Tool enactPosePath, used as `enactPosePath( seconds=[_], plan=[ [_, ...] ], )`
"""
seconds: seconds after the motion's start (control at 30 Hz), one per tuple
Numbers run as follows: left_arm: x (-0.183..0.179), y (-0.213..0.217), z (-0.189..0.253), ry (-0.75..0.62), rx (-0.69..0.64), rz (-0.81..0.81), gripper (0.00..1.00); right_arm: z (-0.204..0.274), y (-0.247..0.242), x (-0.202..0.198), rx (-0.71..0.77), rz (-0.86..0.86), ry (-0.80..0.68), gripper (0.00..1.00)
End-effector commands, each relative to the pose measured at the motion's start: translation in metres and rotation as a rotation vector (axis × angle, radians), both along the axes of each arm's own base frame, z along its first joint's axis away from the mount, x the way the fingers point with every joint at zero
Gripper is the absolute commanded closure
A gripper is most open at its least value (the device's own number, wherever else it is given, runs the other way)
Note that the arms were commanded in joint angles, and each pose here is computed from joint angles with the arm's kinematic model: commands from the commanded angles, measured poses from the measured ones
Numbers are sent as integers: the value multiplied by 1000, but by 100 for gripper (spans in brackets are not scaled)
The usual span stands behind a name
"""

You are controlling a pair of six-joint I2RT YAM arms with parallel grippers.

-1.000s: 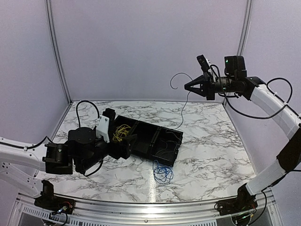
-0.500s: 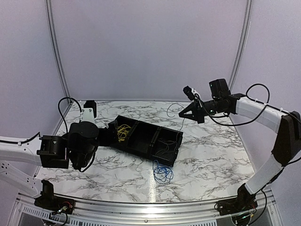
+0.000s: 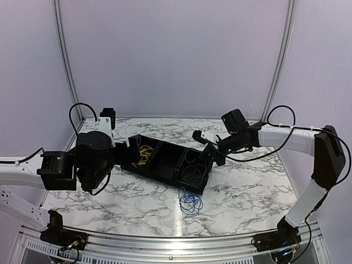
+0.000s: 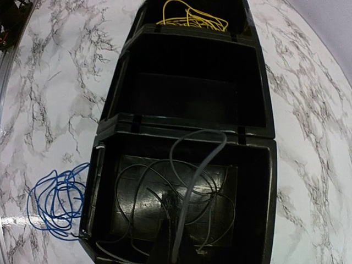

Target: Untangle the cables

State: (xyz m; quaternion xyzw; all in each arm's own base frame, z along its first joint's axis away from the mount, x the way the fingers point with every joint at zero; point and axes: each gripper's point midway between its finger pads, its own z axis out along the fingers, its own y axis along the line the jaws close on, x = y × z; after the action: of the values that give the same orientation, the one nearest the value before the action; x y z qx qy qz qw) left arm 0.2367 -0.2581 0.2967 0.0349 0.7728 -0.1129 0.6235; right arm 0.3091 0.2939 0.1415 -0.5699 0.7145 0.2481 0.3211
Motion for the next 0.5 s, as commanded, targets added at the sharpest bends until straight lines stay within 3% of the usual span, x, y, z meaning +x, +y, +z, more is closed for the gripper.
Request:
enactPosePath(
  seconds=[0.0, 0.1, 0.17, 0.27, 0.37, 0.47],
  plan=[
    [-3, 7, 21, -11, -53, -12, 1, -9, -4, 15, -60, -36, -51, 100],
    [-4, 3, 18, -8, -27, -33, 1, -17, -3, 16, -85, -38, -30, 100],
    [-3, 0, 14, 3, -4, -32, 1, -16, 0, 17, -99, -43, -30, 87],
    [0, -10, 7, 26, 36, -40, 1, -1, -1, 21, -90, -69, -56, 57],
    [-2, -29, -3, 53, 84, -116, 3, 25, -4, 16, -51, -72, -103, 47],
    [-7, -53, -22, 93, 157, -221, 12, 60, -11, 8, -1, -87, -171, 37]
  ],
)
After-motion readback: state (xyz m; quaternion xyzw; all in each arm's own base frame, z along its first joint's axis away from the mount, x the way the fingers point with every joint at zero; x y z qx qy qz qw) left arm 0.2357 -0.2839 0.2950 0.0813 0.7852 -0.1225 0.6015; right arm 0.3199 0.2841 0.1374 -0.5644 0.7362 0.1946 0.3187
